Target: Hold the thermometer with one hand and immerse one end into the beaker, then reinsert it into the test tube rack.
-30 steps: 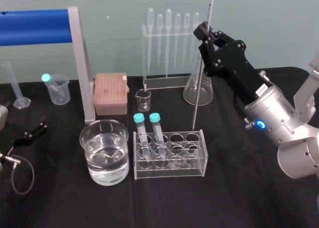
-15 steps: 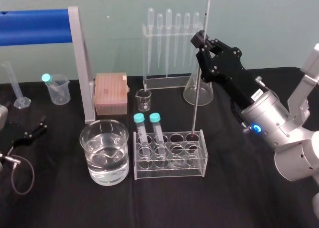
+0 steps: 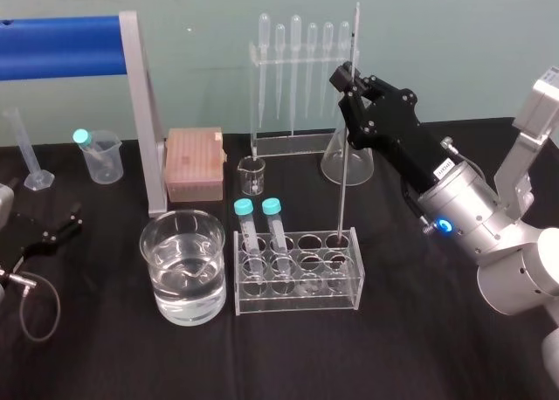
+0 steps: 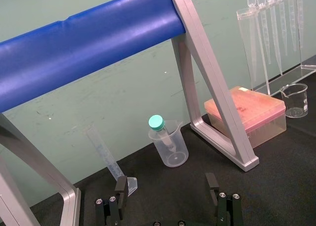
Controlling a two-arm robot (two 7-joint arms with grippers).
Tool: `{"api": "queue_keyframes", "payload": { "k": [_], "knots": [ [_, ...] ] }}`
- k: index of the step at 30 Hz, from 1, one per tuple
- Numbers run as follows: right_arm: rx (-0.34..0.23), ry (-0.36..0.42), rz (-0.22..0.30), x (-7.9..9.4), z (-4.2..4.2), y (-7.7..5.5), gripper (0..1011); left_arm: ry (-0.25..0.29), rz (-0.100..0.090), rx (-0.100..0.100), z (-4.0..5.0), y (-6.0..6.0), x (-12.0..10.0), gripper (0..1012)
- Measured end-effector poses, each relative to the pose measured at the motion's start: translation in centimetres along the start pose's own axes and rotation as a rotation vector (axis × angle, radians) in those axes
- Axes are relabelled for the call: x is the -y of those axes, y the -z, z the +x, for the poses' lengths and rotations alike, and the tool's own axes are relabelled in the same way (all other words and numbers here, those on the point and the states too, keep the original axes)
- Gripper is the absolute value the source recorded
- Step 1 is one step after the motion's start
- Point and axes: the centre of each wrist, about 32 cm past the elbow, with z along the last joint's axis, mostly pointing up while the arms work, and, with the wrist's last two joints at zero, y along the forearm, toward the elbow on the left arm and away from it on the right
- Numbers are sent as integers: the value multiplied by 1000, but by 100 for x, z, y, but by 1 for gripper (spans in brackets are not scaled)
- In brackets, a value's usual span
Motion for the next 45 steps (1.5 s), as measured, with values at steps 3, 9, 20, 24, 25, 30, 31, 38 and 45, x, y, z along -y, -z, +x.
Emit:
{"api": "queue_keyframes", "payload": {
  "k": [3, 9, 20, 24, 25, 30, 31, 38, 45],
  "knots": [
    [-2, 1, -6, -1, 2, 23, 53, 0, 0, 0, 0, 0, 0, 1008],
    [-7, -3, -27, -7, 9, 81, 53, 0, 0, 0, 0, 0, 0, 1008],
    [-2, -24, -71, 15, 59, 261, 53, 0, 0, 0, 0, 0, 0, 1008],
    [-7, -27, -82, 31, 72, 312, 53, 0, 0, 0, 0, 0, 0, 1008],
    [-10, -28, -85, 37, 71, 332, 53, 0, 0, 0, 0, 0, 0, 1008],
    [-20, -29, -94, 50, 75, 380, 53, 0, 0, 0, 0, 0, 0, 1008],
    [-21, -29, -96, 52, 75, 386, 53, 0, 0, 0, 0, 0, 0, 1008],
    [-30, -31, -110, 58, 79, 418, 53, 0, 0, 0, 0, 0, 0, 1008],
    [-37, -25, -121, 66, 73, 425, 53, 0, 0, 0, 0, 0, 0, 1008]
  ]
}}
